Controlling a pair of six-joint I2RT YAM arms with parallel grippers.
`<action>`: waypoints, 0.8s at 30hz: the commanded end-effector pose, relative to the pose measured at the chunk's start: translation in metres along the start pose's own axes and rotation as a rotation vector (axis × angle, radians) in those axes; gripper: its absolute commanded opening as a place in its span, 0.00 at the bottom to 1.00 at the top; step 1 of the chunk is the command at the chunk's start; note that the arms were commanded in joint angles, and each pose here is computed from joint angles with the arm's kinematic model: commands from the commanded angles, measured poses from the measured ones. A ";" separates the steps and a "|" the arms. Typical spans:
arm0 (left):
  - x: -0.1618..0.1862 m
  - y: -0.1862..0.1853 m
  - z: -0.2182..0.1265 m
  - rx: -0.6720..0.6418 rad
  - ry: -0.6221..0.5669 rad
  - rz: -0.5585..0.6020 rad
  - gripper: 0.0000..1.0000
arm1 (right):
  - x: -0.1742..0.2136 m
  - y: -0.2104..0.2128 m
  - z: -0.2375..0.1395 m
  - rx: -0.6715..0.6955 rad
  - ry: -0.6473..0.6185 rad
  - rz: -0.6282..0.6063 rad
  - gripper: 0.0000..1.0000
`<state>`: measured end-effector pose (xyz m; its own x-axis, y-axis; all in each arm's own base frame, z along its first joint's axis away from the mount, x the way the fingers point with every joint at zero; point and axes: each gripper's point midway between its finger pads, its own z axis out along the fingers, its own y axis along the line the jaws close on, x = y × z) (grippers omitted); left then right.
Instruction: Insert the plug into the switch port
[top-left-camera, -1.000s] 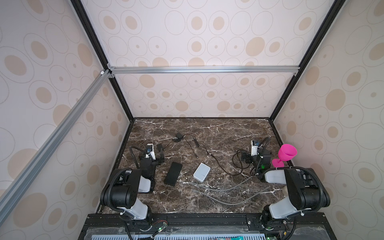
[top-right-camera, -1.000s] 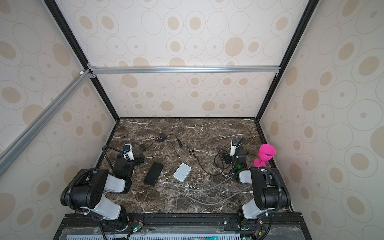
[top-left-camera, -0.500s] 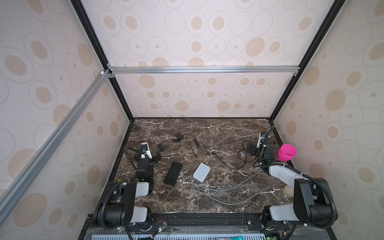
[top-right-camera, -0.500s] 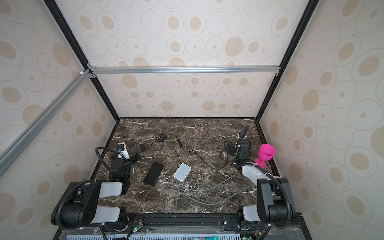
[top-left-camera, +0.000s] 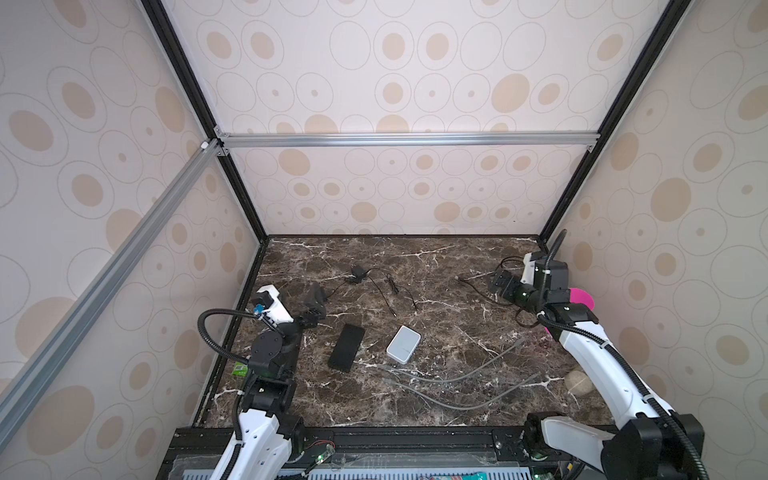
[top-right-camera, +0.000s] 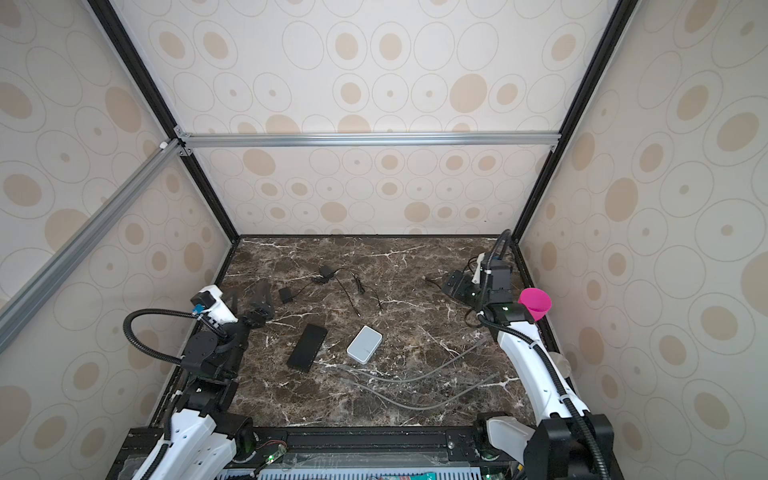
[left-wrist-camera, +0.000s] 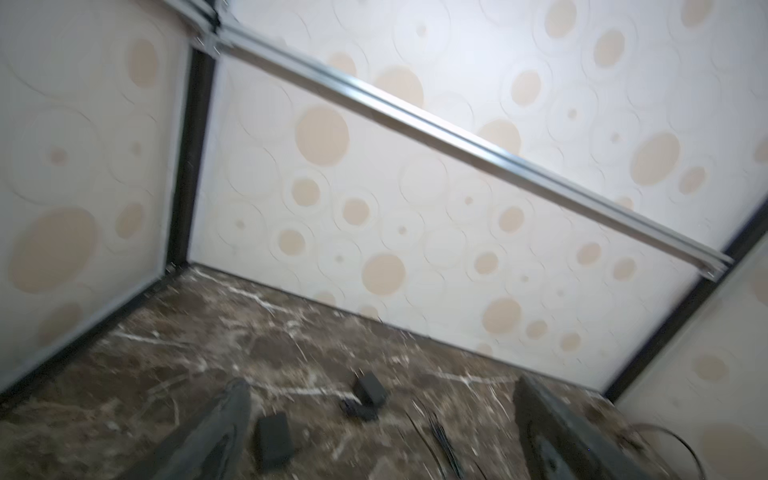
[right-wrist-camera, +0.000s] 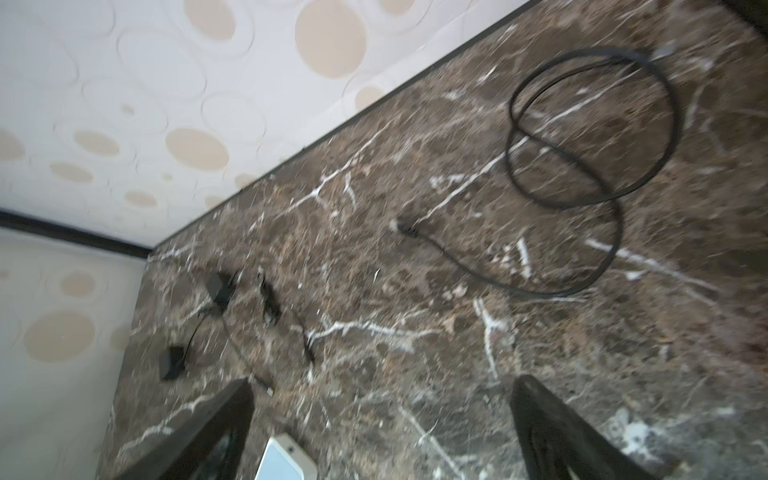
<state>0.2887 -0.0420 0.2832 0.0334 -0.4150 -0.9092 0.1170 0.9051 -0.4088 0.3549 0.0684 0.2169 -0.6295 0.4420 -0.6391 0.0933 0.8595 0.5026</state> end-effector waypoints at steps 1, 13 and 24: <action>0.047 -0.024 -0.011 0.058 0.274 -0.049 0.98 | 0.035 0.049 -0.019 -0.095 0.153 -0.129 1.00; 0.094 0.003 -0.030 -0.084 0.417 -0.152 0.98 | 0.135 0.068 -0.032 -0.134 0.389 -0.285 0.99; 0.125 0.000 -0.034 -0.070 0.604 -0.081 0.98 | 0.221 0.056 -0.017 -0.098 0.504 -0.366 0.95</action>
<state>0.2601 -0.0837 0.1616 -0.4985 -0.4235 -0.7564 -0.0011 0.8728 -0.4880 0.1996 0.2068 0.1168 -0.9008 -0.1010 -0.4224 -0.2791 0.8798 0.3848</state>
